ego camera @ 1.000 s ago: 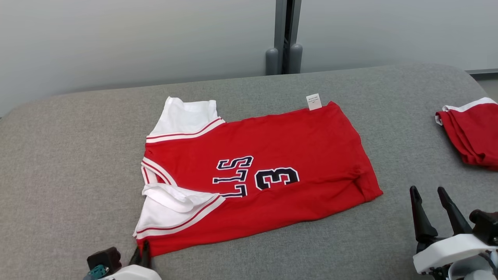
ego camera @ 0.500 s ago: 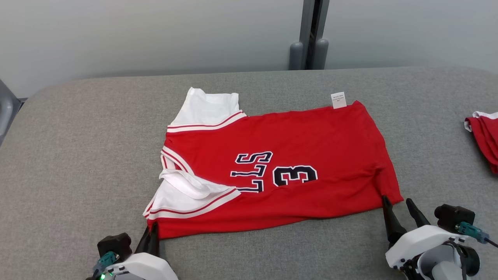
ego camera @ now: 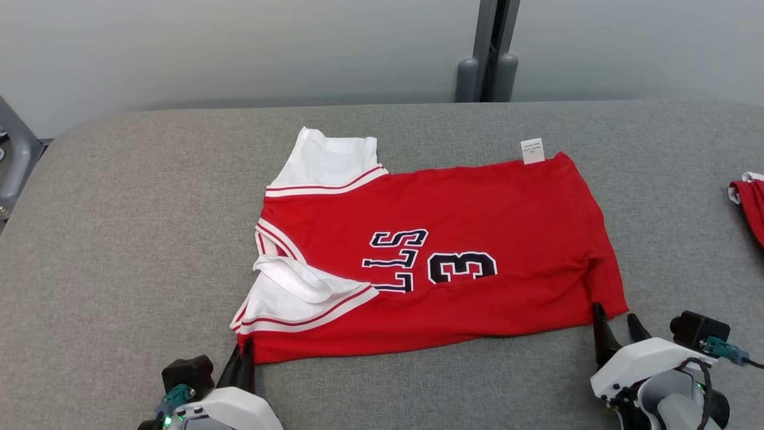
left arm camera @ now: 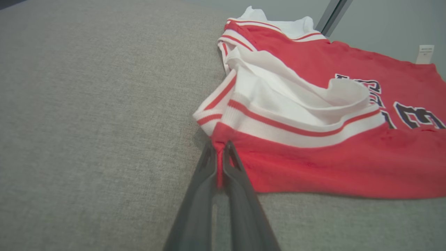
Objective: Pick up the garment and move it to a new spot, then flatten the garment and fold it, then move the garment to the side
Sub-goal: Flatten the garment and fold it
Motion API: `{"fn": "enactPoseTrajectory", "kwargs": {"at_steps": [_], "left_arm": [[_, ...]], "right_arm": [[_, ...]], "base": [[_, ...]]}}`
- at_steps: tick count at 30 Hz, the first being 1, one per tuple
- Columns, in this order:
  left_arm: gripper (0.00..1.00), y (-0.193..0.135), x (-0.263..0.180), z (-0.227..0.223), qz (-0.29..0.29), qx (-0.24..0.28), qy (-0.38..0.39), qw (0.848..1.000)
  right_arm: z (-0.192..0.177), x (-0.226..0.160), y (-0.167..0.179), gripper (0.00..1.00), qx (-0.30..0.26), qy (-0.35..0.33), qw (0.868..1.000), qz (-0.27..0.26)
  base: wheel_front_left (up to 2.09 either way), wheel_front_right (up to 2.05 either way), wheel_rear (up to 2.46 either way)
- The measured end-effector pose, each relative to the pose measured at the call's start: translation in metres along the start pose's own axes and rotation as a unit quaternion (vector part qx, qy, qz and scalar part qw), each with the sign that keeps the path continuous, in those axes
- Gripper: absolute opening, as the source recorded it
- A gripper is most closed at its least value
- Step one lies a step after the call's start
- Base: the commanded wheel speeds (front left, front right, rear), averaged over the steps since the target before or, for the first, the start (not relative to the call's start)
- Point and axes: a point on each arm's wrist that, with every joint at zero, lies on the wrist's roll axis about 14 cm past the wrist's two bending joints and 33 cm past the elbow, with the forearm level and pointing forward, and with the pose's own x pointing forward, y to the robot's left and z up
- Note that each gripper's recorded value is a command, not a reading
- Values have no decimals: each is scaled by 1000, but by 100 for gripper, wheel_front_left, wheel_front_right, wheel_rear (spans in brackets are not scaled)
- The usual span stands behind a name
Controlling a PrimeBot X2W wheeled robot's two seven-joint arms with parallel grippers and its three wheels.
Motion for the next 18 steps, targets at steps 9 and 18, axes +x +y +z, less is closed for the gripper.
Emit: {"fn": "enactPoseTrajectory", "kwargs": {"at_steps": [9, 18], "left_arm": [[0, -2, 0, -2, -4, 1, 3, 1000], [0, -3, 0, -2, -6, 3, 3, 1000]], "right_arm": [[-5, 4, 22, 100, 16, 9, 999, 28], [-6, 3, 20, 29, 29, 12, 999, 27]], "base": [[0, 0, 0], [0, 0, 0]]}}
